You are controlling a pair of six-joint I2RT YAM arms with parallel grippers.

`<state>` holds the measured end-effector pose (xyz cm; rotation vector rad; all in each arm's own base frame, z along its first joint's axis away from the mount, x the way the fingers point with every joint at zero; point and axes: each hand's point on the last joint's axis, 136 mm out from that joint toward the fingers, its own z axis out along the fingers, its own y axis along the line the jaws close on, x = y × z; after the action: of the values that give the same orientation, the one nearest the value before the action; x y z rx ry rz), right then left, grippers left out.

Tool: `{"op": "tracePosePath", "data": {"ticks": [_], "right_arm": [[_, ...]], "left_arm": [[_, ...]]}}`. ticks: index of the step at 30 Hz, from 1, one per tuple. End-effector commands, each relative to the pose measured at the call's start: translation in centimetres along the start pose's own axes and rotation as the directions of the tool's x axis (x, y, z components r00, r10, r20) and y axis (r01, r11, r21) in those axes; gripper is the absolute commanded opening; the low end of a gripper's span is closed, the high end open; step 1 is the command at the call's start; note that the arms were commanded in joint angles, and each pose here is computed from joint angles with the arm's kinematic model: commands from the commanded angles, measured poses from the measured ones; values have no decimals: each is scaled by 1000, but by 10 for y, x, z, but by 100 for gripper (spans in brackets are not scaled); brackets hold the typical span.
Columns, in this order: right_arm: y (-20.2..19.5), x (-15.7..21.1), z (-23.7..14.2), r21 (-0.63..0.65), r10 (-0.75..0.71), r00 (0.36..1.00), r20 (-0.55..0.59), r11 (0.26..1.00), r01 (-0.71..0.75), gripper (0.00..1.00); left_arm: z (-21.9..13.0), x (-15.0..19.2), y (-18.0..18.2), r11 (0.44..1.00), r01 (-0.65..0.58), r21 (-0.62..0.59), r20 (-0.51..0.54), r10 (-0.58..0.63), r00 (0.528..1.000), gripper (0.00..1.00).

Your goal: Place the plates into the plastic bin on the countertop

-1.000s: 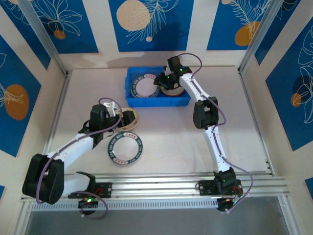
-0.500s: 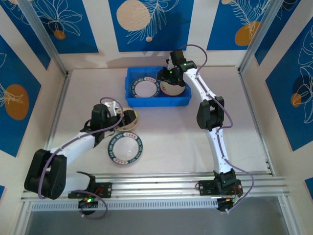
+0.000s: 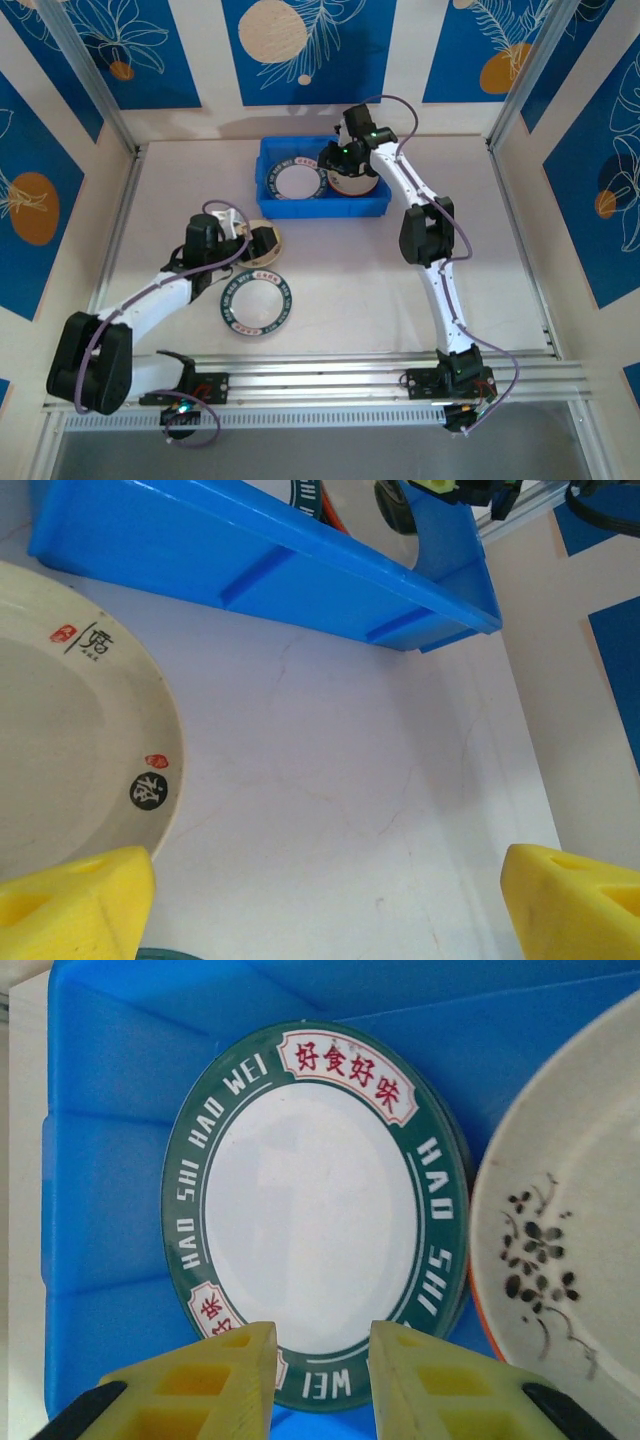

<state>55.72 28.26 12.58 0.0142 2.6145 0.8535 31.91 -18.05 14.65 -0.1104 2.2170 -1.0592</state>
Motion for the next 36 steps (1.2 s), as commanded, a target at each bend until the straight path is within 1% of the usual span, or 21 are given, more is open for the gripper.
{"op": "tracePosePath", "data": {"ticks": [1, 4, 6, 9, 12, 15, 18, 20, 22, 24, 29, 32, 36], "right_arm": [[8, 8, 16, -36, -12, 999, -32, 999, 11, 31], [23, 4, 8, -100, -10, 1000, -18, 995, 8, 31], [36, -2, -7, -126, -29, 999, 30, 992, 32, 31], [53, -6, -36, -155, -52, 995, 86, 986, 65, 31], [65, 2, -63, -177, -77, 989, 127, 979, 99, 32], [74, 20, -87, -190, -105, 983, 147, 973, 133, 34], [82, 49, -102, -215, -158, 978, 138, 959, 186, 44], [91, 75, -111, -251, -205, 973, 104, 942, 225, 52], [96, 102, -117, -279, -244, 967, 67, 926, 253, 56], [98, 130, -122, -300, -268, 963, 29, 917, 265, 57], [95, 196, -123, -339, -285, 956, -66, 908, 247, 52], [95, 230, -114, -355, -292, 945, -150, 908, 224, 50], [91, 261, -99, -343, -299, 928, -224, 915, 212, 49]], "left_arm": [[-12, -14, 0, 998, -37, -42, 31, 38, 999, 90], [-20, -13, 10, 994, -34, -105, 18, 36, 999, 89], [-28, -12, 22, 987, -15, -160, 13, 17, 1000, 87], [-39, -7, 36, 979, 14, -205, 4, -13, 1000, 85], [-52, 1, 51, 959, 37, -281, -4, -40, 999, 83], [-65, 13, 65, 927, 54, -371, -22, -67, 998, 81], [-75, 24, 70, 906, 67, -418, -50, -96, 994, 79], [-81, 32, 72, 898, 72, -435, -66, -111, 992, 79], [-87, 38, 70, 896, 67, -439, -79, -112, 991, 79], [-92, 43, 66, 905, 67, -421, -86, -113, 990, 79], [-96, 63, 59, 928, 108, -356, -89, -149, 985, 79], [-96, 75, 61, 932, 143, -334, -90, -182, 979, 79], [-97, 85, 61, 938, 167, -304, -74, -198, 977, 79]]}}
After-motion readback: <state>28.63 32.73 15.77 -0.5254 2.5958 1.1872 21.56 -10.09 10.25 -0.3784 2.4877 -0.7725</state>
